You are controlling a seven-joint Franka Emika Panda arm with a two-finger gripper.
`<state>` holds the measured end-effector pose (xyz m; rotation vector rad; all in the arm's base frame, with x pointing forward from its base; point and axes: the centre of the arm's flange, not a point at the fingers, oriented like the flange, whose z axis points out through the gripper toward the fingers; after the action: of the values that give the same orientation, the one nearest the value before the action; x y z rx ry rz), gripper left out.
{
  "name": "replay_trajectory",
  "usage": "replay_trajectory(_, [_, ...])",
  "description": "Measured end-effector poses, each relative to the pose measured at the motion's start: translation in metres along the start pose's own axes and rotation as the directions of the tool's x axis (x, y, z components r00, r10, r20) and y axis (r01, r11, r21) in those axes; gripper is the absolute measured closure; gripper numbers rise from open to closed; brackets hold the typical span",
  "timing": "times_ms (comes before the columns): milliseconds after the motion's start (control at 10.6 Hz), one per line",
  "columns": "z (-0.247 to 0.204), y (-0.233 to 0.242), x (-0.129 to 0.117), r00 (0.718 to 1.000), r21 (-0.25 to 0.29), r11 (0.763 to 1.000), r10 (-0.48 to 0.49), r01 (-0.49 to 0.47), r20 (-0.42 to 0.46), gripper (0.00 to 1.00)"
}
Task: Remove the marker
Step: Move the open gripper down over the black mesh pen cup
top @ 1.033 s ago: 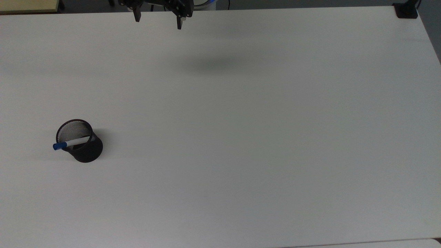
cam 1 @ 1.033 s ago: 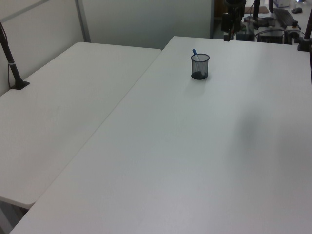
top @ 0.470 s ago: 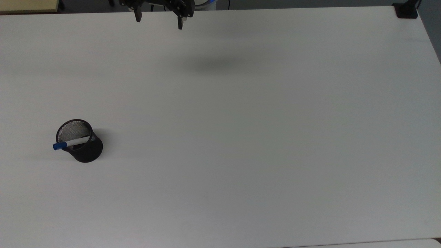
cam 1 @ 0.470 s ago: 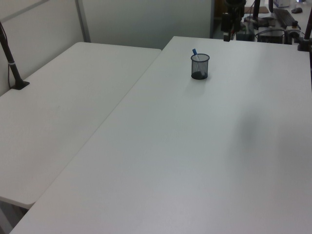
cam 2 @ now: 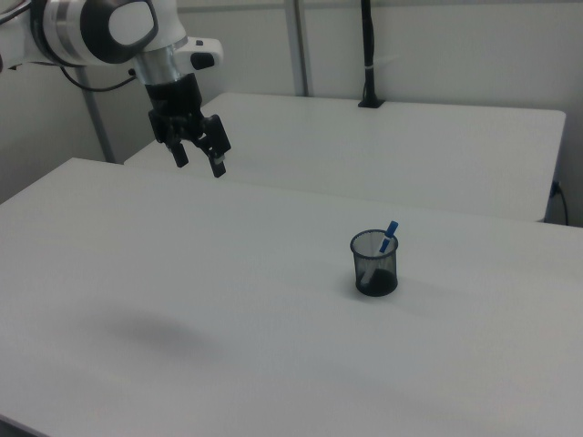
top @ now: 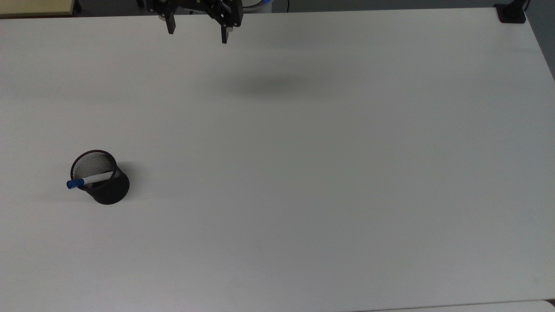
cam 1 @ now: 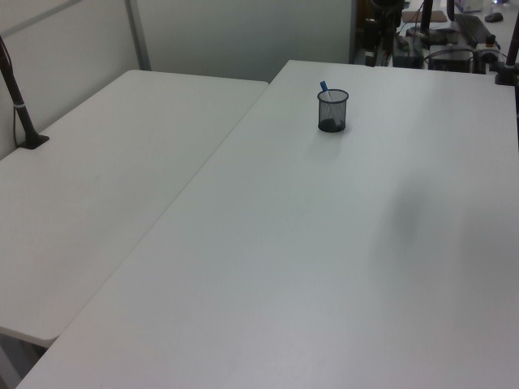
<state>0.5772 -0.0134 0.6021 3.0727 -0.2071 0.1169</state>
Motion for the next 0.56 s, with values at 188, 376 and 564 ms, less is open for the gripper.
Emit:
replay_trajectory(188, [0.003,0.014,0.009,0.999,0.001,1.0,0.026,-0.026,-0.037,0.0])
replay_trajectory(376, [0.01,0.033,0.021,0.995,0.003,0.998,0.059,-0.059,-0.085,0.0])
replay_trajectory(564, [0.026,0.057,0.041,0.983,0.004,0.995,0.099,-0.1,-0.153,0.0])
